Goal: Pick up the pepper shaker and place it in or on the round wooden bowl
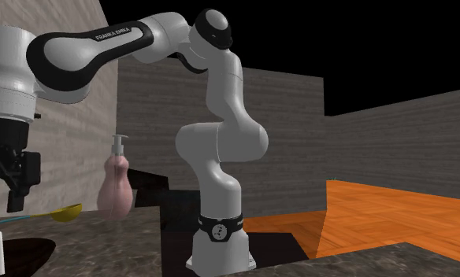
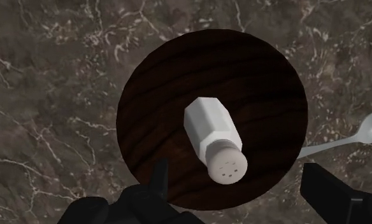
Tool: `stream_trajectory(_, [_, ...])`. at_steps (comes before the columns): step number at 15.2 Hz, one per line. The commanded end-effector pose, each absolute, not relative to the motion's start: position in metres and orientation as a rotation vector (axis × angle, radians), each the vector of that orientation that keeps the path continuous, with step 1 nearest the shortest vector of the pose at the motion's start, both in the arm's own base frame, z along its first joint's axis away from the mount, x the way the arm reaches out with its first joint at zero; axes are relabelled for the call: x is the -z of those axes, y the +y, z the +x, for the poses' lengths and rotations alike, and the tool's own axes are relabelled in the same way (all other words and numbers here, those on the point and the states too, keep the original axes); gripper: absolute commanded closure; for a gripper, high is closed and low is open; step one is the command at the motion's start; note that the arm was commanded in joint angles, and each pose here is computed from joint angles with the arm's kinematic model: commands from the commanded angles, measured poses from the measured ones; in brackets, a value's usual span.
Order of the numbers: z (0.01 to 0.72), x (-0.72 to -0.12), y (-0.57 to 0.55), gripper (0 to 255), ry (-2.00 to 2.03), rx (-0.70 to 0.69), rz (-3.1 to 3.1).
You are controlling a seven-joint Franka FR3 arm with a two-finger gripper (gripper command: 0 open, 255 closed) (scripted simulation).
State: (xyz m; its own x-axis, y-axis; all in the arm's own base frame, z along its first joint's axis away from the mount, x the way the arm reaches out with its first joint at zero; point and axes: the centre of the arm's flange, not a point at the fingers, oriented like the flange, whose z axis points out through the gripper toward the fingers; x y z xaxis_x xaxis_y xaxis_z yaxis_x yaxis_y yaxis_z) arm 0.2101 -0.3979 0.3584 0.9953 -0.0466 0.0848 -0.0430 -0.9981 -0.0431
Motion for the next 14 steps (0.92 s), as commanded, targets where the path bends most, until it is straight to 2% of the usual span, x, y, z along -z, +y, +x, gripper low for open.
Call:
stream_trajectory(1, [0.210,-0.358,-0.398,0,0.070,0.133,-3.097])
stream_trajectory(6, [0.206,-0.408,-0.400,0,0.070,0.133,-3.097])
stream_trajectory(14, [0.206,-0.408,-0.400,0,0.070,0.133,-3.097])
